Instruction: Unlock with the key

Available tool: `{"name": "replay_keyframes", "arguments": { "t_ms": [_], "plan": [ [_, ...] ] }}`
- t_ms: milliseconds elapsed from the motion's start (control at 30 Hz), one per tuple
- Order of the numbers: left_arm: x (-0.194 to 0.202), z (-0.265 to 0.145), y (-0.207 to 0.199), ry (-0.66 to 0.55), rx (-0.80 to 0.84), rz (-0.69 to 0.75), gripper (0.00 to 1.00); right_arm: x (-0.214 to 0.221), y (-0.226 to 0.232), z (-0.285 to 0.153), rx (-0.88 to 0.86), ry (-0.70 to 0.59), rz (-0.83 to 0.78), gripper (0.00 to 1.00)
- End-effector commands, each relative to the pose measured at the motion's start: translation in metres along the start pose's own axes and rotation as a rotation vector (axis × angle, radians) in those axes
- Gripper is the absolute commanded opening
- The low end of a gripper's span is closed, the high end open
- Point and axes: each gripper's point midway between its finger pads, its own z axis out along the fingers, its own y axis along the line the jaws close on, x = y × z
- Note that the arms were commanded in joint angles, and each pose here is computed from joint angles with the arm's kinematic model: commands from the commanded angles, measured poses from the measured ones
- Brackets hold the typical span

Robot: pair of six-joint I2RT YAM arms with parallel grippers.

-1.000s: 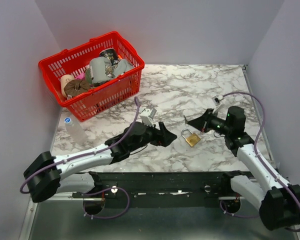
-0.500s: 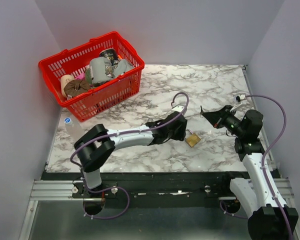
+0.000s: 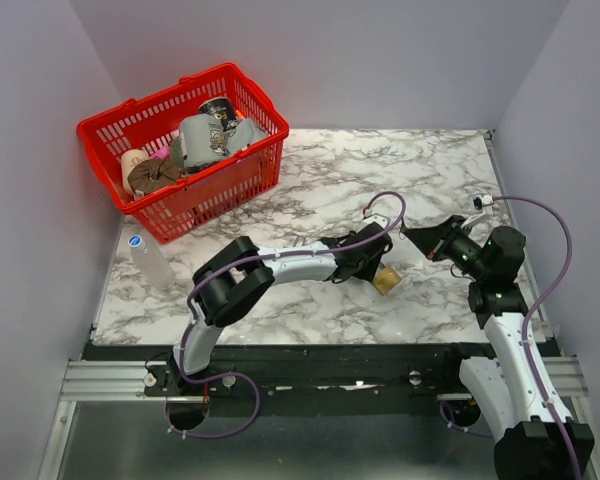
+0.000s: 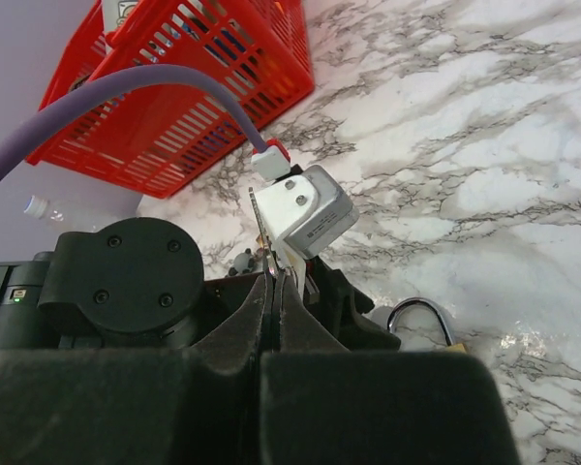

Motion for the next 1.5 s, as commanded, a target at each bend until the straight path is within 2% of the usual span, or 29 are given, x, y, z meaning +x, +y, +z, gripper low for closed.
{"name": "replay_keyframes", "arguments": {
  "t_ms": [0, 133, 200, 233, 300, 333, 467, 733, 900, 1067, 1200, 1300, 1467],
  "plan": [
    [-0.003, 0.009, 0.005, -0.007, -0.031, 0.031, 0.56, 0.001, 0.0, -0.001, -0.011, -0.02, 0.004, 0.01],
    [0.0, 0.017, 0.013, 0.008, -0.053, 0.041, 0.54, 0.002, 0.001, -0.001, -0.018, -0.019, 0.007, 0.01],
    [0.003, 0.019, 0.017, 0.017, -0.066, 0.059, 0.46, 0.003, 0.001, -0.001, -0.02, -0.016, 0.01, 0.01],
    [0.004, 0.02, 0.019, 0.019, -0.074, 0.075, 0.38, 0.003, 0.001, -0.001, -0.02, -0.016, 0.01, 0.01],
    [0.01, 0.022, 0.028, 0.028, -0.106, 0.1, 0.32, 0.003, 0.001, -0.001, -0.02, -0.016, 0.01, 0.01],
    [0.012, 0.022, 0.032, 0.033, -0.122, 0.117, 0.24, 0.004, 0.001, -0.002, -0.021, -0.013, 0.013, 0.01],
    [0.019, 0.021, 0.054, 0.053, -0.176, 0.171, 0.09, 0.005, 0.0, -0.002, -0.02, -0.012, 0.014, 0.01],
    [0.009, 0.012, 0.095, 0.047, -0.178, 0.228, 0.02, 0.008, -0.002, -0.001, -0.017, -0.004, 0.016, 0.01],
    [-0.008, 0.014, 0.107, 0.036, -0.149, 0.303, 0.02, 0.01, -0.003, -0.001, -0.018, 0.005, 0.015, 0.01],
    [-0.024, 0.021, 0.104, 0.043, -0.078, 0.445, 0.03, 0.014, -0.004, -0.001, -0.013, 0.016, 0.02, 0.01],
    [-0.039, 0.03, 0.113, 0.026, -0.086, 0.442, 0.05, 0.014, -0.004, -0.002, -0.014, 0.02, 0.012, 0.01],
    [-0.058, 0.021, 0.112, -0.015, -0.093, 0.417, 0.2, 0.014, -0.006, -0.003, 0.002, 0.026, 0.0, 0.01],
    [-0.084, -0.003, 0.103, -0.091, -0.092, 0.304, 0.54, 0.029, -0.015, -0.007, 0.036, 0.064, 0.017, 0.01]
  ]
}}
